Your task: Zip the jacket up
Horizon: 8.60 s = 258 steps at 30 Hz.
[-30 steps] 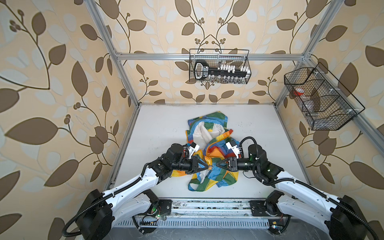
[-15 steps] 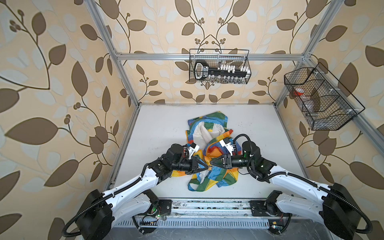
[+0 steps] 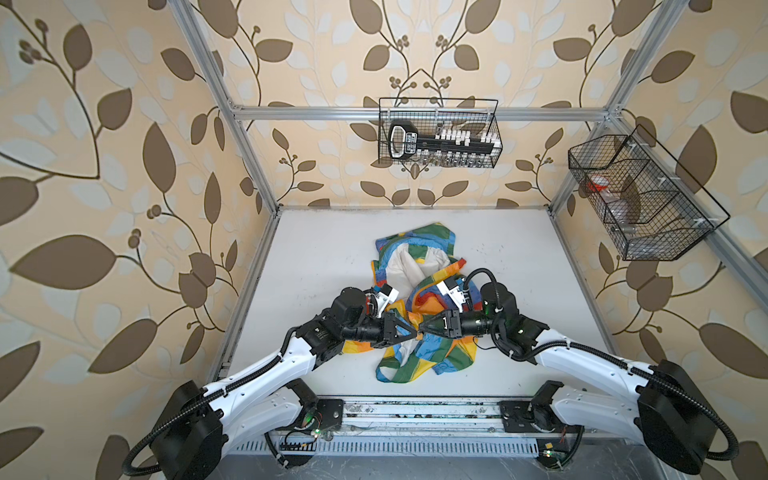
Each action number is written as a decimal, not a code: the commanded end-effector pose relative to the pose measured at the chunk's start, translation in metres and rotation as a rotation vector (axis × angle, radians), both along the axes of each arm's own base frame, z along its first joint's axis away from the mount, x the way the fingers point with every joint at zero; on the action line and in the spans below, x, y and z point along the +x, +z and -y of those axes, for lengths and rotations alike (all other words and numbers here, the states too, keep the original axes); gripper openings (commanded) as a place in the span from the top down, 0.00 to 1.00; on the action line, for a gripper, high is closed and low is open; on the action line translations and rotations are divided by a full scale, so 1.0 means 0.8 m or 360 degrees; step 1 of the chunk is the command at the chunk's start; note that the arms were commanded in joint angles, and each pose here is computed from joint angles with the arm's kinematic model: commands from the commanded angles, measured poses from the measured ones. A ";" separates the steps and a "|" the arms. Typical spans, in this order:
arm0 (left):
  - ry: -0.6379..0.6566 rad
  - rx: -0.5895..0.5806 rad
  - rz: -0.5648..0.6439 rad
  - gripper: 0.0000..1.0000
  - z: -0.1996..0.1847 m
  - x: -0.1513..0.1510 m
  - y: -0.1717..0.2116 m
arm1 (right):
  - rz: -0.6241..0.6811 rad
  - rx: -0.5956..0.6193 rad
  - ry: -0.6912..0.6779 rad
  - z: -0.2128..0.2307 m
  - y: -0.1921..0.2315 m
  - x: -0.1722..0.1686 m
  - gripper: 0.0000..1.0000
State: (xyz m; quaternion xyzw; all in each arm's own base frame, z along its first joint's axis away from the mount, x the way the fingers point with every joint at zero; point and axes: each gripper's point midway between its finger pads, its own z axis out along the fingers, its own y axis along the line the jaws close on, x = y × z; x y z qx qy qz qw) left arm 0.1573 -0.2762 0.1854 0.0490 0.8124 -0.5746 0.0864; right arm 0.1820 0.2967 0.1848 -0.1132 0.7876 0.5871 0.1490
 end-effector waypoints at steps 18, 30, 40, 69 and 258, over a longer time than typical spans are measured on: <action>-0.0005 -0.0086 0.0085 1.00 0.003 0.000 0.022 | -0.0123 0.0260 0.0066 -0.003 0.011 -0.020 0.65; -0.0005 -0.0083 0.0079 1.00 0.002 -0.001 0.021 | -0.0154 0.0313 0.0036 -0.003 0.013 -0.016 0.77; -0.0014 -0.0088 0.0076 1.00 0.002 -0.002 0.022 | -0.0154 0.0290 0.0008 0.002 0.009 -0.009 0.93; -0.0058 -0.0081 0.0049 1.00 0.003 -0.009 0.022 | 0.0081 -0.0025 -0.0212 0.006 0.011 0.049 1.00; 0.0786 0.0436 -0.0643 1.00 -0.115 -0.034 -0.139 | -0.0431 0.0245 0.0042 -0.116 -0.126 0.006 0.72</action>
